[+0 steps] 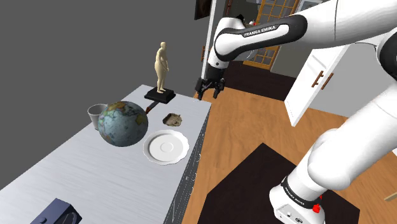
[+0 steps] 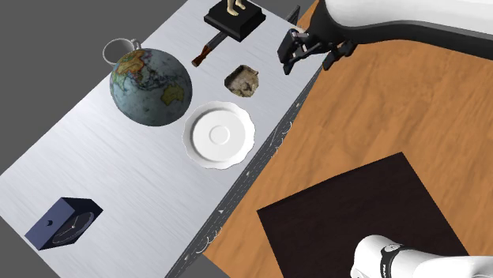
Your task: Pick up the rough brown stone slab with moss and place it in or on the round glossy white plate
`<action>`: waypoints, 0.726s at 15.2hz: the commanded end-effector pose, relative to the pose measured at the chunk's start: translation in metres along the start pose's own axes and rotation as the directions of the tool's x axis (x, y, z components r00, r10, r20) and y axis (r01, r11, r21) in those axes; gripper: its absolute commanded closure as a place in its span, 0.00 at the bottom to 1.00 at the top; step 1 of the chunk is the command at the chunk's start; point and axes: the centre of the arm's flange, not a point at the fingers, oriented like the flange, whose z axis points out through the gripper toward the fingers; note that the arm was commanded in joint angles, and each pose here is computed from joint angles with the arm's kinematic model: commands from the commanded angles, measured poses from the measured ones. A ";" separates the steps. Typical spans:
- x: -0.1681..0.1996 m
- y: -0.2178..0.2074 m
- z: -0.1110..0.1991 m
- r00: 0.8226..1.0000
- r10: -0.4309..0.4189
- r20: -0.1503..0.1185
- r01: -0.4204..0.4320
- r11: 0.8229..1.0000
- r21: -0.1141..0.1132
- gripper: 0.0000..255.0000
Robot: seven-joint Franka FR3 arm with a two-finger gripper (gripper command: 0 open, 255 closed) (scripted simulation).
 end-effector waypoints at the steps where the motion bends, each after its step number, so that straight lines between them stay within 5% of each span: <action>1: 0.019 -0.004 0.018 1.000 0.020 0.001 -0.020 1.000 0.015 0.00; 11: 0.112 -0.037 0.103 0.993 0.113 0.017 -0.114 0.990 0.085 0.00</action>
